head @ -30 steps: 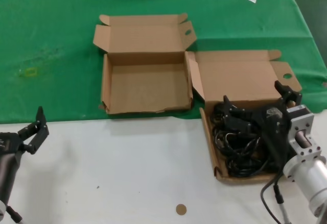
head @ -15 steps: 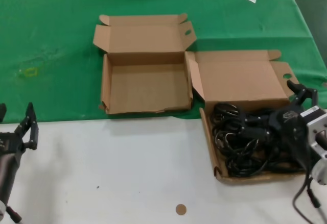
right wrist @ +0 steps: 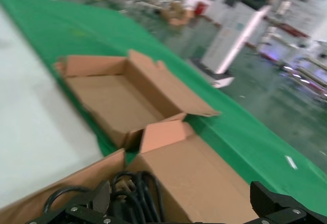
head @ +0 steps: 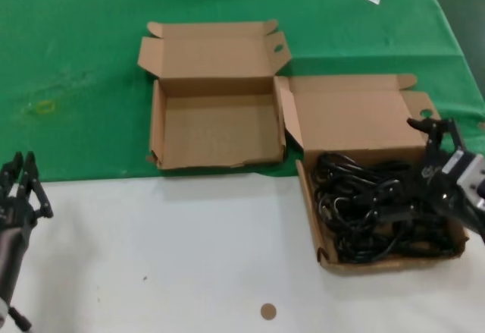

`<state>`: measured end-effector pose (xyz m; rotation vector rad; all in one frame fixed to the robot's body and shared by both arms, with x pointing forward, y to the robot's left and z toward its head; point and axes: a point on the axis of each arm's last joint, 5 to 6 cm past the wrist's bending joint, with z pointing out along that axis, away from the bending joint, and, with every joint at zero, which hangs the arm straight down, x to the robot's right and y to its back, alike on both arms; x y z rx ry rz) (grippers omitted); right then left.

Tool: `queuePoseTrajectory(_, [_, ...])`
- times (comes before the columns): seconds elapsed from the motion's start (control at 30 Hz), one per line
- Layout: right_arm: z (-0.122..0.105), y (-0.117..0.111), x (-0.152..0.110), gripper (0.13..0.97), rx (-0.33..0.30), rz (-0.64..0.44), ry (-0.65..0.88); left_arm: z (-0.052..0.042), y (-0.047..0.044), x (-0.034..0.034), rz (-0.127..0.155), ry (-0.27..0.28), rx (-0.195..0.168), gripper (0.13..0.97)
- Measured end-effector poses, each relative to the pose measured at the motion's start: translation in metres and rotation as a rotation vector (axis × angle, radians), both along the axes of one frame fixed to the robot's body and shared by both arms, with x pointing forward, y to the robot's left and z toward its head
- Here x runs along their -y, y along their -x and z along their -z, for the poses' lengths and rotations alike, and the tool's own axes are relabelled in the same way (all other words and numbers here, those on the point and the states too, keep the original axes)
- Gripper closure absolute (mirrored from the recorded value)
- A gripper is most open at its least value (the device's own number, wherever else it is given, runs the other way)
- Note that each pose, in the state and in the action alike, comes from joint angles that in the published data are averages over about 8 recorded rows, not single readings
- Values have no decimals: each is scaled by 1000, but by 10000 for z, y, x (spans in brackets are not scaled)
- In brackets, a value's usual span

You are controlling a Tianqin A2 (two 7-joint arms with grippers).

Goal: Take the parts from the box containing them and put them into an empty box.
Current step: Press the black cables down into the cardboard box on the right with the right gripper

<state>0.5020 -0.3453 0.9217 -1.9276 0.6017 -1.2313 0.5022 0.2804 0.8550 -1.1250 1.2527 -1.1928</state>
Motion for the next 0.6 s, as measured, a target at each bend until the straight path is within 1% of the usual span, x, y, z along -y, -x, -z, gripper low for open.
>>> queuePoseTrajectory(0.1, [-108,-58,64,130,-14,-65,64,0,0,0,0,0,0,873])
queuePoseTrajectory(0.3, [-303,-188,186,130,-67,-192,200,0,0,0,0,0,0,927])
queuePoseTrajectory(0.37, [-356,-235,222,130,-91,-222,242,0,0,0,0,0,0,945])
queuePoseTrajectory(0.6, [-501,-411,332,130,-169,-308,362,0,0,0,0,0,0,951])
